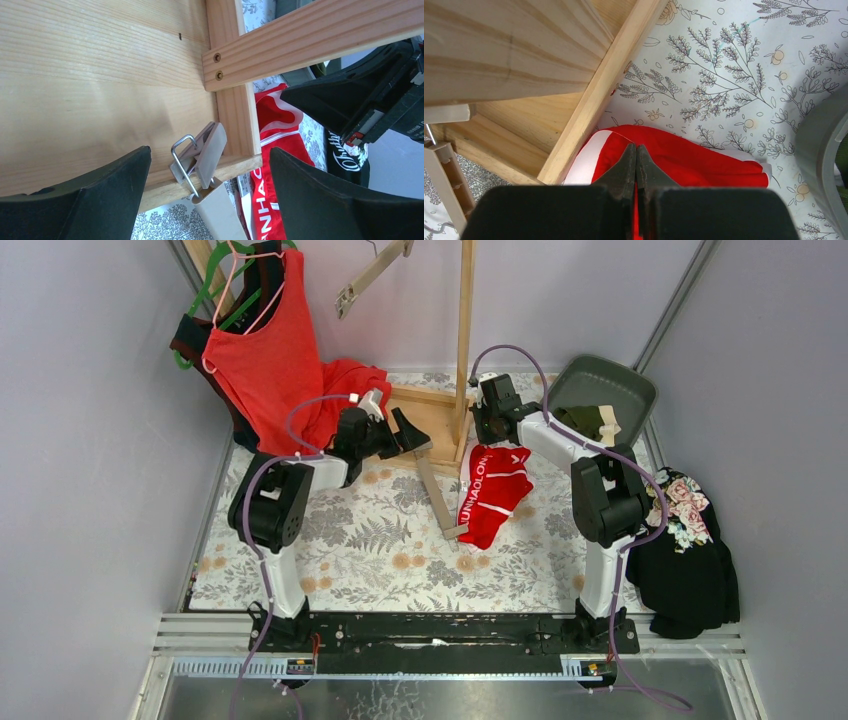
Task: Clip the underwear to the hanger
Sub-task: Open the clamp at the hanger.
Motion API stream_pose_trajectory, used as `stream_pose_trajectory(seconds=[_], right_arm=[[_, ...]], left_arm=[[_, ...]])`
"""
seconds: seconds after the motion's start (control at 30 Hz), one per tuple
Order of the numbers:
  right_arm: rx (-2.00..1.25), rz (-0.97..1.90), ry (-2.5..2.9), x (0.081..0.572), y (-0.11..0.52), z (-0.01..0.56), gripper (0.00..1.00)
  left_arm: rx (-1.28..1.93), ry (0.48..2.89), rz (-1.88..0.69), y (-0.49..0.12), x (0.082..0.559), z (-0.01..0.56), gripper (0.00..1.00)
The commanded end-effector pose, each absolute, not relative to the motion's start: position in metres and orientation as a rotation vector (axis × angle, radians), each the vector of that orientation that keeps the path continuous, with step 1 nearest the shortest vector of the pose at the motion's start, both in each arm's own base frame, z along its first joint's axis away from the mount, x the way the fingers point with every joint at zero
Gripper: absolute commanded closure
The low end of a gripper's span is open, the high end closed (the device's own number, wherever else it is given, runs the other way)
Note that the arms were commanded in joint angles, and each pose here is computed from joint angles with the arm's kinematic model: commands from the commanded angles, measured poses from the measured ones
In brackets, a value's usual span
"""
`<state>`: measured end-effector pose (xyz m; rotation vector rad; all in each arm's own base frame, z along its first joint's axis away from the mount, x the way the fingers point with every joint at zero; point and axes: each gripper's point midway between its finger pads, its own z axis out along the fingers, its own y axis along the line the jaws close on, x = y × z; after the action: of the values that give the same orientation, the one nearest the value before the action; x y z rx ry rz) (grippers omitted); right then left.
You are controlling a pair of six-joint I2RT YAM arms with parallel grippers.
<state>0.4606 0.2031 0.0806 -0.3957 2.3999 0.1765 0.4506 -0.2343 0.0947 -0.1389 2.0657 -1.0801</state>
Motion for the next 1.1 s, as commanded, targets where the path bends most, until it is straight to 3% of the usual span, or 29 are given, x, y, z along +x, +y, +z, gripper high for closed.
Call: stream_pose_trajectory(seconds=[0.0, 1.07], right_arm=[[-0.381, 0.190, 2.299, 0.475, 0.211, 0.117, 1.00], [-0.291, 0.145, 2.341, 0.487, 0.192, 0.108, 1.00]], left_arm=[[-0.066, 2.059, -1.159, -0.244, 0.447, 0.095, 0.13], [0.022, 1.900, -1.414, -0.305, 0.466, 0.123, 0.15]])
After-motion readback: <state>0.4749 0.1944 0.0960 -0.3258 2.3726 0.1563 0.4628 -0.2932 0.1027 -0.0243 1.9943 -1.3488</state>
